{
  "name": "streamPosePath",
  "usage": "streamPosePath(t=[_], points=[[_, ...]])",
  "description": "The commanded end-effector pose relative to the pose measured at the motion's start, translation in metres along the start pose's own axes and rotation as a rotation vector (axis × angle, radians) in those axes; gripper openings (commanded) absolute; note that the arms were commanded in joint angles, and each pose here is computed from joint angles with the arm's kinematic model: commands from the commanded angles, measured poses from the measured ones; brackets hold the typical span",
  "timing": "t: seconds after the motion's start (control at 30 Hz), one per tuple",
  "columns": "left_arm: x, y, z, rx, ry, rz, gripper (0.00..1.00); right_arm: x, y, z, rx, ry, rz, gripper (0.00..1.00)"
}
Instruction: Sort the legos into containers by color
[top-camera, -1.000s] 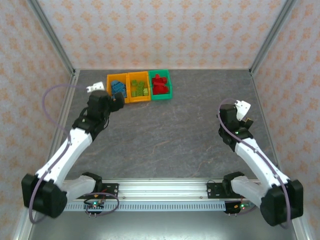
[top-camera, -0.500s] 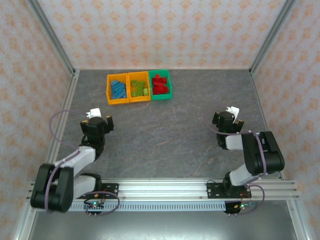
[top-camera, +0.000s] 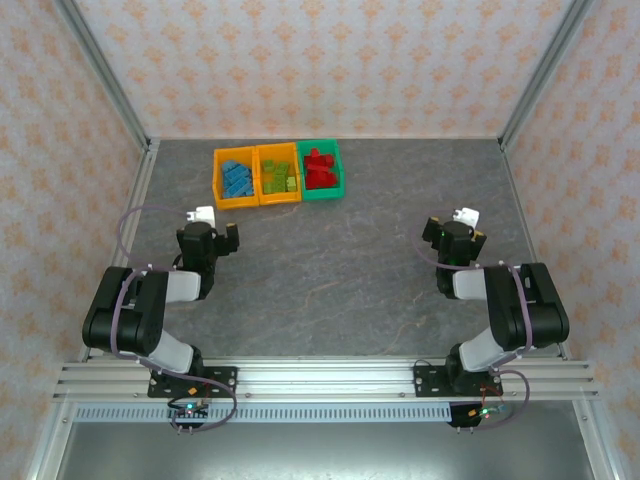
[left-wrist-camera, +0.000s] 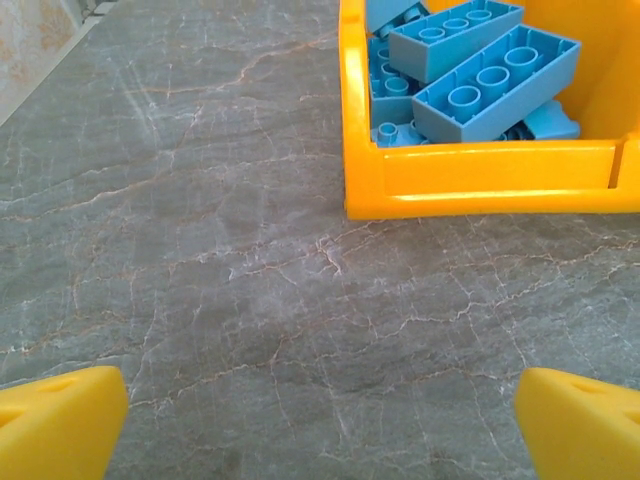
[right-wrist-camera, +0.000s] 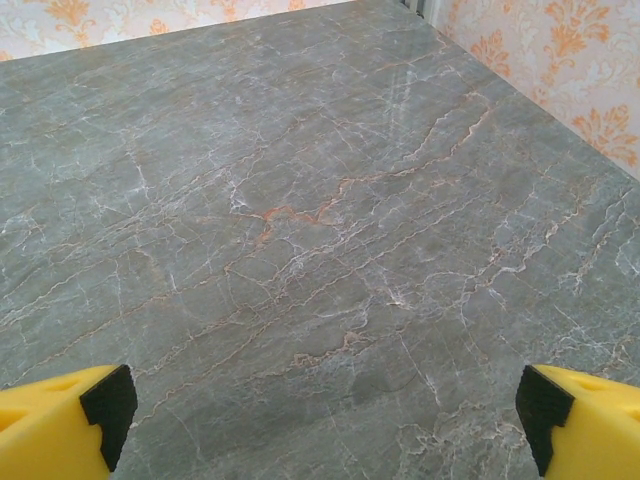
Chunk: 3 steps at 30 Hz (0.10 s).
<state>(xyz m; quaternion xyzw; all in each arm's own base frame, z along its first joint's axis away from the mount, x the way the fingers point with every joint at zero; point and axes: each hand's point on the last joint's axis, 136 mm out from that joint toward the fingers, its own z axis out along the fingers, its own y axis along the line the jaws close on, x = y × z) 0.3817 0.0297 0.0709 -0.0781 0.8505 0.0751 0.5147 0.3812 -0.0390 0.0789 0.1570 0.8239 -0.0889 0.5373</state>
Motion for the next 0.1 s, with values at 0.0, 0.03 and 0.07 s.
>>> streamPosePath(t=[0.0,0.03,0.07], points=[[-0.0246,-0.0049,-0.0013,0.016,-0.074,0.000,1.00,-0.0145,0.0026,-0.0007,-0.017,-0.050,0.010,0.99],[-0.0253,-0.0049,-0.0013,0.016,-0.077,-0.001,1.00,-0.0148,0.0038,-0.0013,-0.023,-0.052,0.006,0.99],[-0.0247,-0.0048,-0.0013,0.016,-0.075,-0.001,1.00,-0.0151,0.0036,-0.0012,-0.021,-0.050,0.005,0.99]])
